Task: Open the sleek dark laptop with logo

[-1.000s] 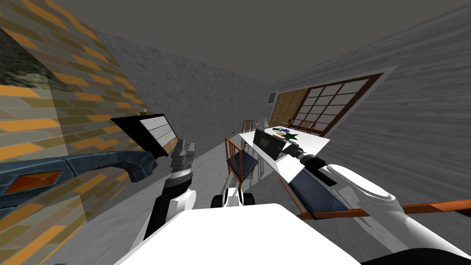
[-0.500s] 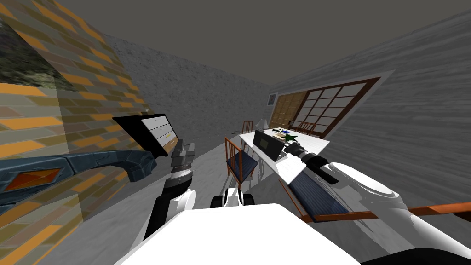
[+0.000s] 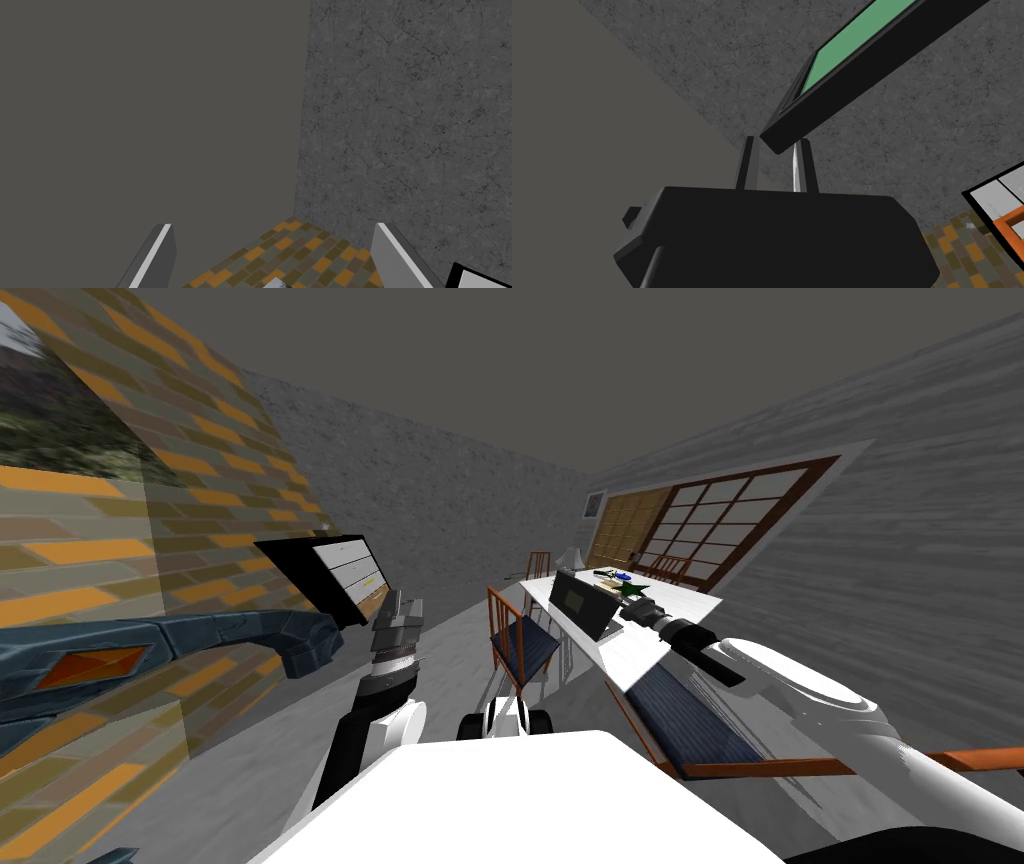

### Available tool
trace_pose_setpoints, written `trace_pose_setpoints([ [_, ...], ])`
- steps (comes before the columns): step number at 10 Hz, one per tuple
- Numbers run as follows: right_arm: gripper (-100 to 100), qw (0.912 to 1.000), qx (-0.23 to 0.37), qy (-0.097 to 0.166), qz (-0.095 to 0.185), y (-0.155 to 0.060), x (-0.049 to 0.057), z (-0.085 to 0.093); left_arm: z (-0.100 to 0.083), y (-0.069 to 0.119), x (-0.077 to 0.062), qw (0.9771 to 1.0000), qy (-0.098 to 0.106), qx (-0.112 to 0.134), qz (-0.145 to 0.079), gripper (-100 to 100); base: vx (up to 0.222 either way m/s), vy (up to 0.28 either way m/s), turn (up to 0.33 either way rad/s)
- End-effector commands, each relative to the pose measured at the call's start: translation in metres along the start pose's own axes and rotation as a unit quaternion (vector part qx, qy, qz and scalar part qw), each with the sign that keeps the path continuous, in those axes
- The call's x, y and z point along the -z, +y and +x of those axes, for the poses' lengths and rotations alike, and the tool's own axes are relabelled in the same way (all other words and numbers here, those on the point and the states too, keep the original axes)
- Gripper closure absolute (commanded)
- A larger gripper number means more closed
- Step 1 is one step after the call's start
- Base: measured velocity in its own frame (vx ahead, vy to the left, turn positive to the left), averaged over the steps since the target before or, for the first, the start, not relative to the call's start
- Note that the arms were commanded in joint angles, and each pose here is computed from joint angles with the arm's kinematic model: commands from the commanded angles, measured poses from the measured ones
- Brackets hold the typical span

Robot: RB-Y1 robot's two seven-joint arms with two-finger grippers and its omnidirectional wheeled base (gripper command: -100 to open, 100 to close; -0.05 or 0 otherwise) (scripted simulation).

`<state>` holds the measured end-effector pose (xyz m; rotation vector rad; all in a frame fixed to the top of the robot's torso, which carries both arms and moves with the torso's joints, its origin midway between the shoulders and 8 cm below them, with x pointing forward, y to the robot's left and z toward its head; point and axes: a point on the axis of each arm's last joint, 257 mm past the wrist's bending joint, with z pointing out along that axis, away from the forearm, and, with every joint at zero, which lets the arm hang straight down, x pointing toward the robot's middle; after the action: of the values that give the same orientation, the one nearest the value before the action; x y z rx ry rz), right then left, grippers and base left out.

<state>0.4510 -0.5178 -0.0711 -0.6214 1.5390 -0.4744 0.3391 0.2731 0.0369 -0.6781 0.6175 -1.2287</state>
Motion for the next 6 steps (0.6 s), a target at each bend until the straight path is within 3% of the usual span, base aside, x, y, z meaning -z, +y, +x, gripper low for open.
trace_pose_setpoints([
  [1,100,0.9988,-0.044,0.018,-0.010,-0.001,0.002,0.014,0.000,0.000,0.000,1.0000,0.000,0.000,0.000,0,0.002,-0.054,0.052],
  [5,100,0.9944,-0.100,0.033,-0.015,-0.011,0.002,0.022,0.000,0.000,0.000,1.0000,0.000,0.000,0.000,0,0.003,-0.051,0.032],
  [6,100,0.9961,-0.084,0.024,-0.012,-0.014,0.001,0.013,0.000,0.000,0.000,1.0000,0.000,0.000,0.000,0,-0.001,-0.037,0.006],
])
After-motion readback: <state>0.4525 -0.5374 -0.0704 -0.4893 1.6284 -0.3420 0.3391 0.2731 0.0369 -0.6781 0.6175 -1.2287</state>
